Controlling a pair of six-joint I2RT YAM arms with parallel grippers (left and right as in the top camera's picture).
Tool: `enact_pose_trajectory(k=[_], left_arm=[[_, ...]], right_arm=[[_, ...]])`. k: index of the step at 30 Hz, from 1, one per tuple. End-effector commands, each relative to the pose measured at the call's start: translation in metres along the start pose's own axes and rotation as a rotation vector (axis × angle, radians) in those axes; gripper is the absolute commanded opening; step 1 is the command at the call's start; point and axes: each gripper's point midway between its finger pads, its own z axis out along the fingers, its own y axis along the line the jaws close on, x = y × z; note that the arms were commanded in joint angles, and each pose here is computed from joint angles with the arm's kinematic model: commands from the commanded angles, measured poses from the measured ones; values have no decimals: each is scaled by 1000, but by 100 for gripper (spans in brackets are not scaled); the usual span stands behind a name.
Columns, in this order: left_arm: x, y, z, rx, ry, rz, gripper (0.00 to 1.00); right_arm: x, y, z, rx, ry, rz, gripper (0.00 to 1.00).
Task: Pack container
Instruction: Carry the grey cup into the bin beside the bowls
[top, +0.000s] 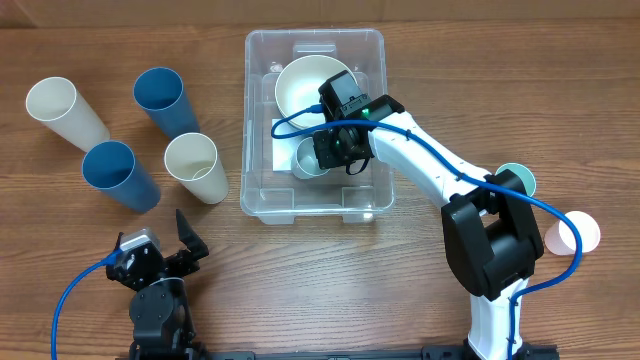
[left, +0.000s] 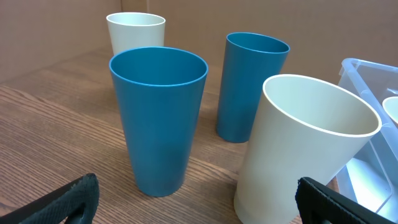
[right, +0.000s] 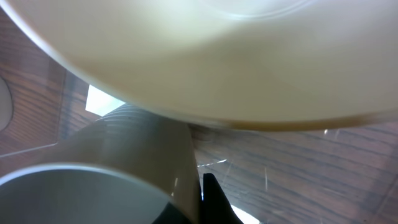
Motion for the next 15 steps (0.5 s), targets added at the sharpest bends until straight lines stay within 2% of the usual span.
enact_pose_trajectory(k=[1, 6, 7, 8, 9, 12, 15], left_arm=[[-1, 4, 0, -23, -7, 18, 100], [-1, 4, 0, -23, -7, 18, 100], [-1, 4, 0, -23, -7, 18, 100], [-1, 4, 0, -23, -7, 18, 100], [-1, 4, 0, -23, -7, 18, 100], [-1, 4, 0, -23, -7, 18, 100], [-1, 4, 0, -23, -7, 18, 100]], right_arm=[[-2, -18, 2, 81, -13, 15, 4], [-2, -24, 2, 90, -11, 27, 5], [-2, -25, 1, 91, -11, 30, 15], [-2, -27, 1, 92, -10, 34, 31], [-2, -28, 1, 93, -10, 37, 37], [-3, -31, 0, 95, -10, 44, 47], [-5, -31, -2, 95, -13, 45, 47]])
